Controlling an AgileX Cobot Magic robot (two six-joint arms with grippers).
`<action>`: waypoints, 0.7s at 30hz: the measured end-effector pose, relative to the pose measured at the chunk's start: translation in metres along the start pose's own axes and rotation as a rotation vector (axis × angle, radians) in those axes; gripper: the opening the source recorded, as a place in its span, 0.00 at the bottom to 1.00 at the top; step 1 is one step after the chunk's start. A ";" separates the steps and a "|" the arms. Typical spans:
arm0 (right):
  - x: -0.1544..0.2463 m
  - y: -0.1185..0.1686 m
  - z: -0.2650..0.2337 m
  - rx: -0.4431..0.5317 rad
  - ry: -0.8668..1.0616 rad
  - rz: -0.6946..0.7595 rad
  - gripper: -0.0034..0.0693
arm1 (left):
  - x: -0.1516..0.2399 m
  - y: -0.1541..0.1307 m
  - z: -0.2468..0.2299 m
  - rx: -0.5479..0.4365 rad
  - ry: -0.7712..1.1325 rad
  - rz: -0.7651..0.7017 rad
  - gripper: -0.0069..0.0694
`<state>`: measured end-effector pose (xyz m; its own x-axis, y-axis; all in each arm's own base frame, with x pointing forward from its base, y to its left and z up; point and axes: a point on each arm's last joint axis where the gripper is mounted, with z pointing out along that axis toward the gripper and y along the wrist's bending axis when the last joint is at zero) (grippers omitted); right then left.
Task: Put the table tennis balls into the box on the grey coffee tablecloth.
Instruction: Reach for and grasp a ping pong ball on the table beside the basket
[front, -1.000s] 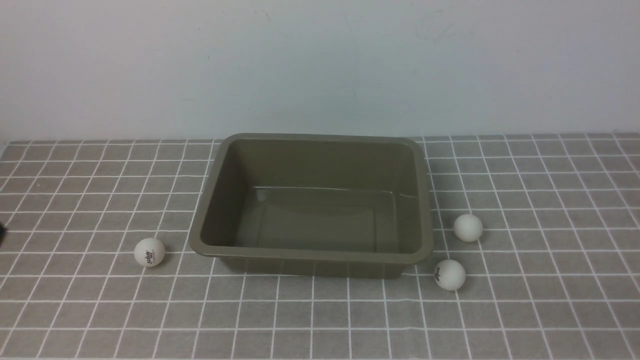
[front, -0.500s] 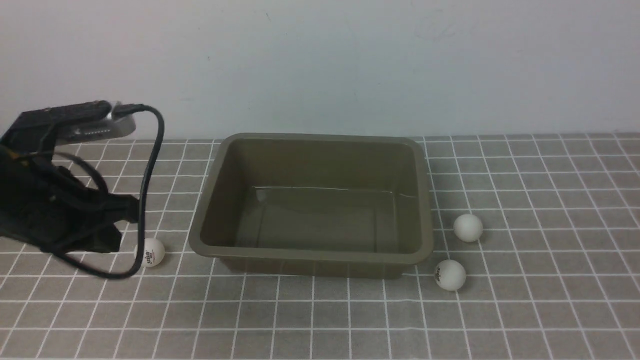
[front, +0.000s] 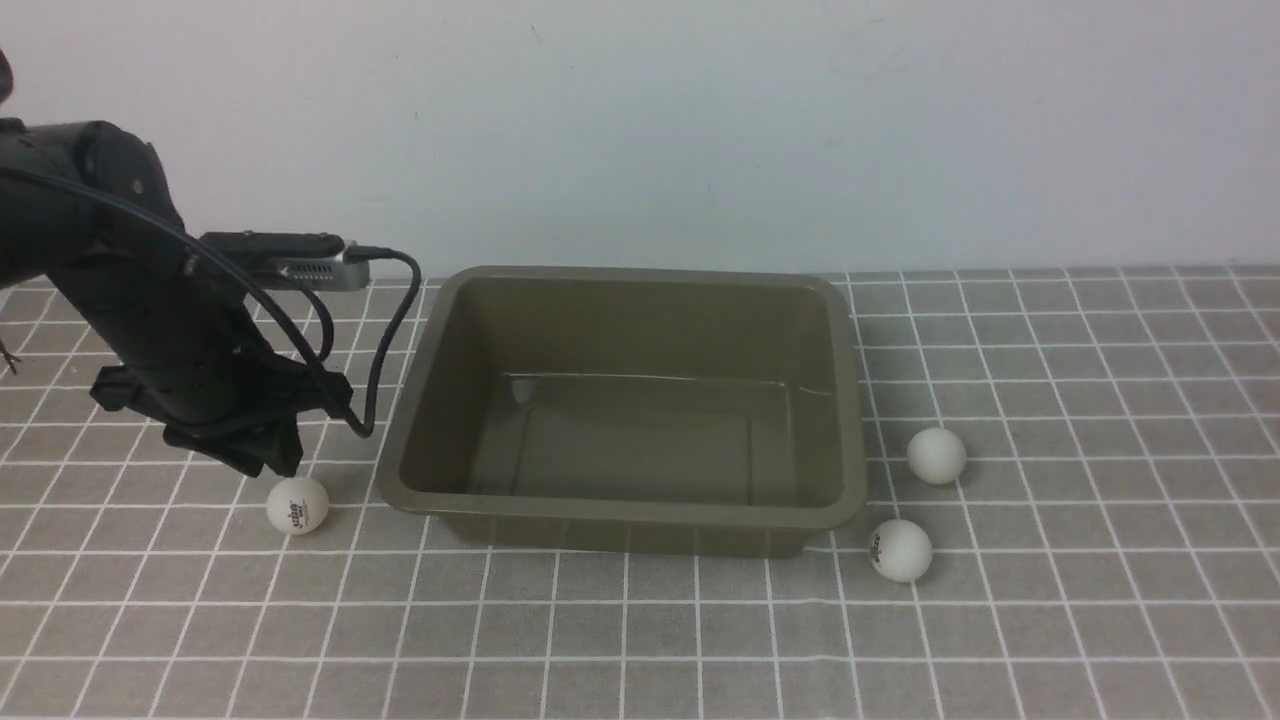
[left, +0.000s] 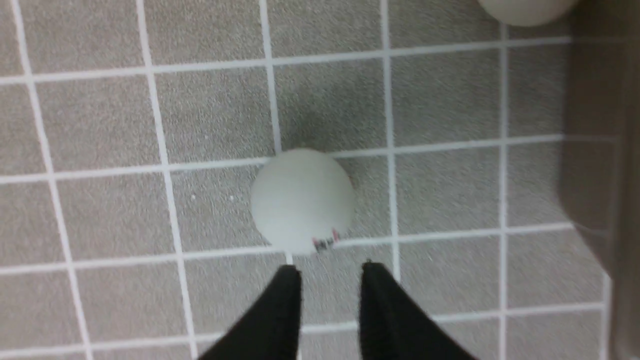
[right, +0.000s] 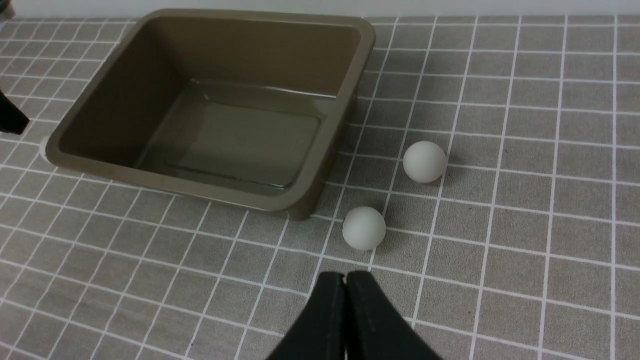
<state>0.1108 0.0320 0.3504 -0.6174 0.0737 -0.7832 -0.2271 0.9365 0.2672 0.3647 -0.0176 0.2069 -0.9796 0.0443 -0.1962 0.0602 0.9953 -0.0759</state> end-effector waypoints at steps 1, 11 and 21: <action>0.000 0.000 0.001 0.000 0.004 0.000 0.03 | -0.002 0.001 0.006 -0.001 0.004 -0.005 0.44; -0.012 -0.011 0.023 0.050 0.107 -0.020 0.03 | -0.009 0.006 0.050 -0.015 0.031 -0.036 0.80; -0.056 -0.019 0.090 0.046 0.345 -0.012 0.08 | -0.007 0.007 0.047 -0.031 0.106 -0.053 0.55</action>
<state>0.2172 0.0407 0.3385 -0.8351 -0.0500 -0.5478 -0.2064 0.9516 0.2277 0.3814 -0.0153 0.1620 -0.9961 -0.0014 -0.0884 0.0033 0.9986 -0.0533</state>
